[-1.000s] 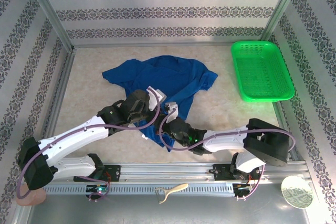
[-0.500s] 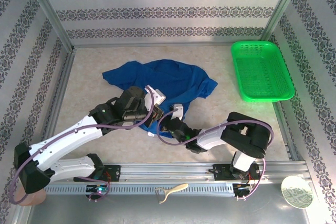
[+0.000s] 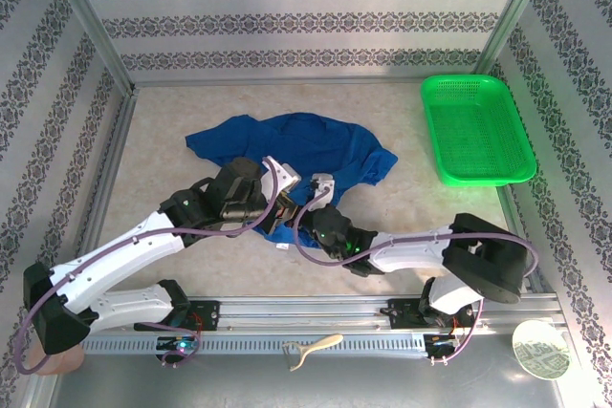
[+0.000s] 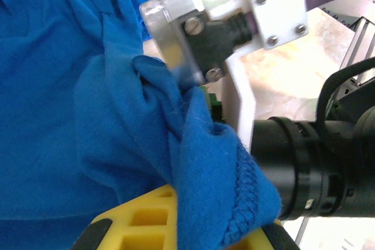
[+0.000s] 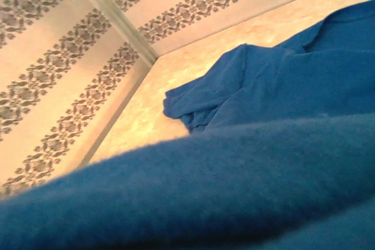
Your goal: Fold the inside-out t-shirt
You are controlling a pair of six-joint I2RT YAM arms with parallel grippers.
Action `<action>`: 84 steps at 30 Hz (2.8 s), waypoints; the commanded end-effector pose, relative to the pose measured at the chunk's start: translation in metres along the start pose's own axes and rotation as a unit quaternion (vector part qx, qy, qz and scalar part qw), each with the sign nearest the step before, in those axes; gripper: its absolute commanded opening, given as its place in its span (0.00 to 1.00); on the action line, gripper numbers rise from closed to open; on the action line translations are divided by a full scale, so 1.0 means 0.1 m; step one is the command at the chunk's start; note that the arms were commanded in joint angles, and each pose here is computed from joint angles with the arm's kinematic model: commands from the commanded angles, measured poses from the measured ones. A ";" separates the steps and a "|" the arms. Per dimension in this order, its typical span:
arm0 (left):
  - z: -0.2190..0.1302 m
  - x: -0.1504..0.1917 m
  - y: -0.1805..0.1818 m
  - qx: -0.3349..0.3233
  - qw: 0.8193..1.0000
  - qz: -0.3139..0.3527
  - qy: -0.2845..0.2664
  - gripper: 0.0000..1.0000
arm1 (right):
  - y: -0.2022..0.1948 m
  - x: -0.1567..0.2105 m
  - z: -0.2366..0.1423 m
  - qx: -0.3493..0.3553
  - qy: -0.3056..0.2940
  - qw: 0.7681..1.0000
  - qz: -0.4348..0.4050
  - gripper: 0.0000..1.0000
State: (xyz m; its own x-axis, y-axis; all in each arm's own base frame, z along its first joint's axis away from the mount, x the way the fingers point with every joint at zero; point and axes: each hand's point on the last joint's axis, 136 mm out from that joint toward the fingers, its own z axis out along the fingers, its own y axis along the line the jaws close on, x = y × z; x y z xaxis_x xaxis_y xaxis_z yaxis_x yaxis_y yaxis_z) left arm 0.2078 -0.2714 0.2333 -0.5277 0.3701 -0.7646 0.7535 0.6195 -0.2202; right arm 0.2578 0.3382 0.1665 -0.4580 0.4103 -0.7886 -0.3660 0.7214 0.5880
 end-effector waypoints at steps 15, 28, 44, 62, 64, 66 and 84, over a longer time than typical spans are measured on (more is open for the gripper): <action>-0.32 -0.55 -0.41 0.094 0.994 -0.024 -0.048 0.00 | -0.34 0.62 0.16 0.123 0.065 0.956 -0.259 0.00; -0.26 -0.49 -0.14 0.017 0.998 -0.038 -0.045 0.00 | -0.22 0.50 -0.05 0.209 0.033 0.910 -0.355 0.00; -0.20 -0.42 -0.04 -0.007 0.998 -0.046 -0.035 0.00 | -0.08 0.57 -0.51 0.220 -0.058 0.900 -0.372 0.00; -0.27 -0.28 0.07 -0.037 0.997 -0.055 -0.031 0.00 | 0.02 0.47 -1.12 0.220 -0.150 0.903 -0.337 0.00; -0.27 -0.27 0.04 -0.030 0.998 -0.051 -0.029 0.00 | 0.06 0.53 -1.14 0.211 -0.144 0.904 -0.343 0.00; -0.27 -0.30 -0.02 -0.013 0.998 -0.049 -0.035 0.00 | 0.03 0.60 -1.07 0.204 -0.125 0.909 -0.342 0.00; -0.25 -0.25 -0.34 0.084 0.995 -0.040 -0.024 0.00 | -0.15 0.59 -0.29 0.181 0.004 0.923 -0.340 0.00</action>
State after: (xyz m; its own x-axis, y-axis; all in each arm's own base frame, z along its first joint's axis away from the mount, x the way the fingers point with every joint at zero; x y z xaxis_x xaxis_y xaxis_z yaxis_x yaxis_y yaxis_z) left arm 0.1876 -0.2777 0.2659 -0.5933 0.3056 -0.7447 0.7419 0.5666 -0.3586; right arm 0.2060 0.3163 0.1158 -0.1986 -0.1898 -0.9615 -0.2041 0.9676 -0.1488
